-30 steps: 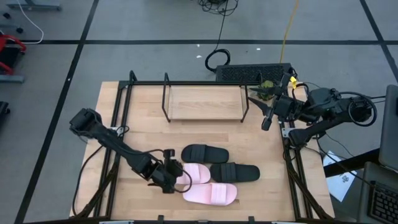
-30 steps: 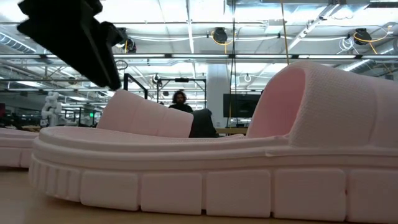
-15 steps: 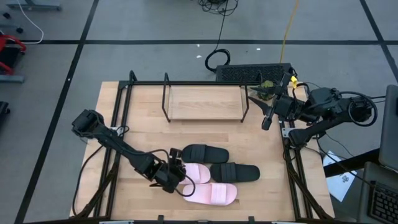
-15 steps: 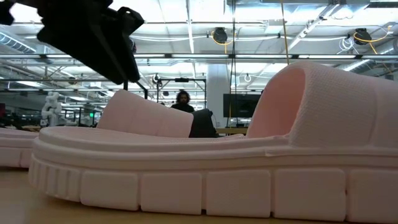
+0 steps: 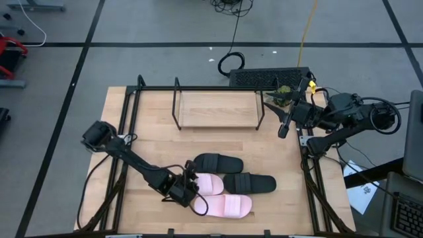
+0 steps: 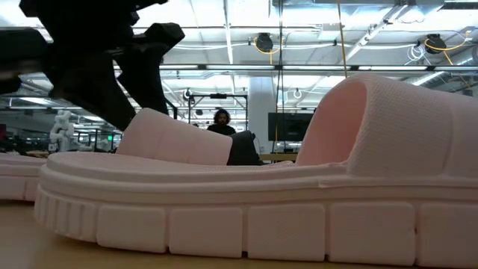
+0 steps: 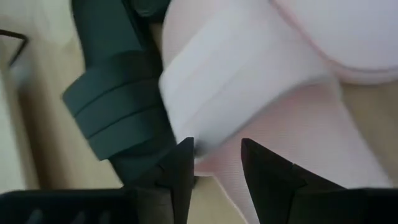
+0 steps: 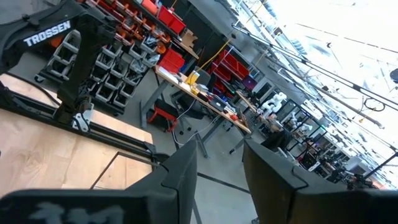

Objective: Pick and place slides into the shelf
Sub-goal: Put the top pink slipper on the shelf

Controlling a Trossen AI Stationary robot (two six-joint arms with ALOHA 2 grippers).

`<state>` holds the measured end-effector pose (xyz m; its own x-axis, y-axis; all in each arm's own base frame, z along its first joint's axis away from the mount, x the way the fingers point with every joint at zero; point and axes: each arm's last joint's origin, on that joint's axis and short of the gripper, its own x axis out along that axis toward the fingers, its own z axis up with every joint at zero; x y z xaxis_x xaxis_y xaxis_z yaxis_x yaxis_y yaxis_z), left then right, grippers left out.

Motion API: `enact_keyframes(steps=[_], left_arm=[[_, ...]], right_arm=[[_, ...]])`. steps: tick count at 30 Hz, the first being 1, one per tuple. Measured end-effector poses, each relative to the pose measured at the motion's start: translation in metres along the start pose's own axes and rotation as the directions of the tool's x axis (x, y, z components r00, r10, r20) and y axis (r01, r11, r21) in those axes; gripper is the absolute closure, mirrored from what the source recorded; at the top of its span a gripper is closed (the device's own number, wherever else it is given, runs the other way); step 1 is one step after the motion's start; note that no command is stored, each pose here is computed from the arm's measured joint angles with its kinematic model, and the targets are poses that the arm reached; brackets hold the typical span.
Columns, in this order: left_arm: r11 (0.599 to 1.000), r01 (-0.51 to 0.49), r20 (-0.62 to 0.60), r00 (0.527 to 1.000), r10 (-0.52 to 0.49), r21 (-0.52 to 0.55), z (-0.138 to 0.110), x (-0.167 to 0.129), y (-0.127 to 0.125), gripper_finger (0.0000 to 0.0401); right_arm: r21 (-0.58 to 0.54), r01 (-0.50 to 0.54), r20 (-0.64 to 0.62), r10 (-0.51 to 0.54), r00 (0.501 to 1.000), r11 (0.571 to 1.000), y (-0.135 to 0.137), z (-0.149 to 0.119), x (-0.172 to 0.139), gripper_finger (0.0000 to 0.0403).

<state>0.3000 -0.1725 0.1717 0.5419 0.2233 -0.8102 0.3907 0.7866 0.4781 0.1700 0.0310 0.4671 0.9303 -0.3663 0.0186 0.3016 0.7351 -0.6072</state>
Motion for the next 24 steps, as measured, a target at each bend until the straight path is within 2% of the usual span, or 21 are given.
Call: enact_keyframes(steps=[4, 16, 24], left_arm=[[0.999, -0.037, -0.002, 0.999, 0.037, -0.011, 0.001, 0.004, 0.002, 0.0261], [1.0, -0.011, 0.057, 0.998, 0.012, -0.014, 0.007, 0.006, 0.002, 0.0261], [1.0, -0.017, 0.041, 0.999, 0.017, -0.007, 0.007, 0.027, -0.009, 0.0261]], right_arm=[[0.001, 0.001, 0.001, -0.001, 1.0, 1.0, 0.0, 0.0, 0.0, 0.0284], [0.002, 0.002, 0.002, -0.002, 1.0, 1.0, 0.0, 0.0, 0.0, 0.0284], [0.002, 0.001, 0.002, -0.001, 1.0, 1.0, 0.0, 0.0, 0.0, 0.0284]])
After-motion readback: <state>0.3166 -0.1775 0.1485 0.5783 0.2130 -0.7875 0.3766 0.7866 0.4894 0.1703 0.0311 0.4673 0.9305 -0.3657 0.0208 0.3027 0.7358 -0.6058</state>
